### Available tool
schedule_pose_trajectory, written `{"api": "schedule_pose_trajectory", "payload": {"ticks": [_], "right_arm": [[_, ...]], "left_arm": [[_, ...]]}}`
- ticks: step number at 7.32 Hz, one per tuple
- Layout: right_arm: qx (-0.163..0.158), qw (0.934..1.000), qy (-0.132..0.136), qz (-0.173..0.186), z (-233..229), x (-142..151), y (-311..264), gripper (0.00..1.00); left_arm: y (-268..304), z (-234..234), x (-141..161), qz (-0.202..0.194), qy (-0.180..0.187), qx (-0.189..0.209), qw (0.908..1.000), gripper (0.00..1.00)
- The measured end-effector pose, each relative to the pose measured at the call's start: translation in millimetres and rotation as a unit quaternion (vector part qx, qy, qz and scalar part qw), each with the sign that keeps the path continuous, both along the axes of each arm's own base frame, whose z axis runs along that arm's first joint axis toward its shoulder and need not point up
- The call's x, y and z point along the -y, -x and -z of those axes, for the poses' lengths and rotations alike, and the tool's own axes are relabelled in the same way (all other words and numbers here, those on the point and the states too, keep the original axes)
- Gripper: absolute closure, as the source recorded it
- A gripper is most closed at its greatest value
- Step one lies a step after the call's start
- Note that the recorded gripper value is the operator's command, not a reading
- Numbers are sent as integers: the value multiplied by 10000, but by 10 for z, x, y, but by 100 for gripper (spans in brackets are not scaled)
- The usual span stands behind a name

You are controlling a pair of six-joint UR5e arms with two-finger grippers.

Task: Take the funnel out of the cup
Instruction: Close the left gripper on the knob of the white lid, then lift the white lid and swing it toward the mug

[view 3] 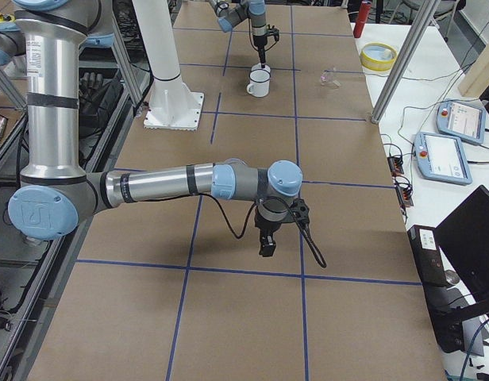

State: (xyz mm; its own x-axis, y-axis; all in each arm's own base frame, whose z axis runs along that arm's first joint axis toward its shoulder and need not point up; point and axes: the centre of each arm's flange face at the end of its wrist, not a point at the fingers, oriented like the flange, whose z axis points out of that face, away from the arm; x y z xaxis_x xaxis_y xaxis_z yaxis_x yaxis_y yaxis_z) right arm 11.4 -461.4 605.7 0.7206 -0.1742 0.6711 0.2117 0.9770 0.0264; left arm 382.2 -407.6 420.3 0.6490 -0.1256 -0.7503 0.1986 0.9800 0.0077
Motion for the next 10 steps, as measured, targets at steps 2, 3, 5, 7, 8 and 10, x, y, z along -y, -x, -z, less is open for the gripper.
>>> {"api": "schedule_pose_trajectory", "payload": {"ticks": [2,3,5,7,8,10], "right_arm": [[0,10000,1,0,0,0,0,0],[0,10000,-2,2,0,0,0,0],[1,10000,-3,4,0,0,0,0],[0,10000,-2,3,0,0,0,0],[0,10000,-1,2,0,0,0,0],[0,10000,-2,3,0,0,0,0]], "left_arm": [[-1,15,-8,-5,-7,-13,10000,100],[-2,18,-10,-4,-6,-15,10000,100],[26,57,-16,2,-17,-24,10000,100],[207,365,-83,34,20,50,10000,100],[349,579,-129,76,53,100,9999,100],[498,1177,-105,179,113,167,9996,100]]}}
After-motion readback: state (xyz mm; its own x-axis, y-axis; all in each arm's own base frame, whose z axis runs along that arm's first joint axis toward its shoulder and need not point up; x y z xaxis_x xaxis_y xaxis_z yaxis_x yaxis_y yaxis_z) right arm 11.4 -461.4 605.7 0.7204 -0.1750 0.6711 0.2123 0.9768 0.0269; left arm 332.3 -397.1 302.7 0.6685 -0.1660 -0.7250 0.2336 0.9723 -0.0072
